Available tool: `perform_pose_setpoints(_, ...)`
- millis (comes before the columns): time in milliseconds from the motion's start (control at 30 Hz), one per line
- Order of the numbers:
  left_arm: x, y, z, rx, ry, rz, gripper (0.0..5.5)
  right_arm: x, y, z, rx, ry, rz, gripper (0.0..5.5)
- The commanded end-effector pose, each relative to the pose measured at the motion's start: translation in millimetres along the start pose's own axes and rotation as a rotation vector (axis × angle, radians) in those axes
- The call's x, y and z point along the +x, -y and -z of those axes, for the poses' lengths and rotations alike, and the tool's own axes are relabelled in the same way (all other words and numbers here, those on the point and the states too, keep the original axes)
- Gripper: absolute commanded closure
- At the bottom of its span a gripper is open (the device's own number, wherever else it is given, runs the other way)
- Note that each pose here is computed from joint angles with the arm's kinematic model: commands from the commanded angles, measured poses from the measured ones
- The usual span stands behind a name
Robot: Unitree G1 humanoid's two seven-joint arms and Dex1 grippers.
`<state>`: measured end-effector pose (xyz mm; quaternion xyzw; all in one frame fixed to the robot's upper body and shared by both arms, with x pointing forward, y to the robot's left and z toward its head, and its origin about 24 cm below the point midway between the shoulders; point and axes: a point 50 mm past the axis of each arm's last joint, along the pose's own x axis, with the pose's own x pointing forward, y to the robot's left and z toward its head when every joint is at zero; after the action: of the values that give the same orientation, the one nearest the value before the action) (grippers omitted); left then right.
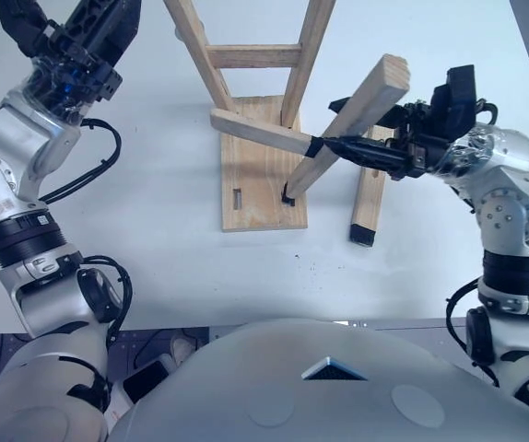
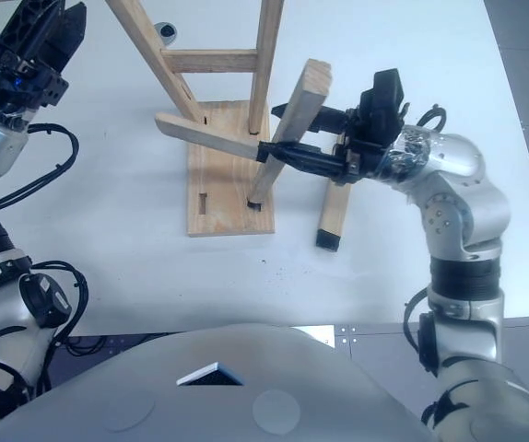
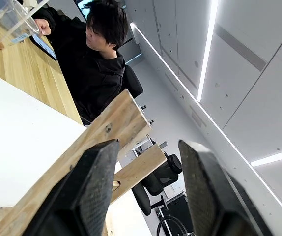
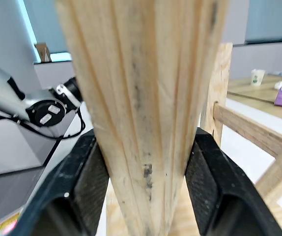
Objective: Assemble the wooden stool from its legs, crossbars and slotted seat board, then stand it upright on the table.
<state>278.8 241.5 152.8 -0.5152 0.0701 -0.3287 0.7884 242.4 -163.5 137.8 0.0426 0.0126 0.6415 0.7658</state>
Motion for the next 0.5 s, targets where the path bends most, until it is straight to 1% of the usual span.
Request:
perform_pose_setpoints(33, -9.5, -1.2, 7.5, 0.012, 0.036, -0.022, 3.31, -15.6, 8.3, -4.6, -0.024, -0.183, -0.028, 3.45)
perform_pose_setpoints(167, -22.5, -4.5, 19.3, -0.002, 0.083, -0.047, 3.31, -18.8, 14.6, -20.4, -0.074, -0.281, -0.115, 3.45)
perform_pose_setpoints(333, -33.2, -5.8, 38.2, -0.022, 0.145, -0.068, 3.31, -8.8, 23.2, -39.6, -0.168, -0.392, -0.224, 3.45)
perform_pose_setpoints(400, -37.9, -6.8, 45.5, -0.033, 0.169, -0.080, 3.31, -4.6, 23.8, -42.7, -0.202, -0.427, -0.246, 3.45)
perform_pose_setpoints(500, -45.7, -9.5, 54.6, -0.059, 0.206, -0.101, 3.31, 2.7, 18.2, -36.8, -0.252, -0.497, -0.247, 3.45)
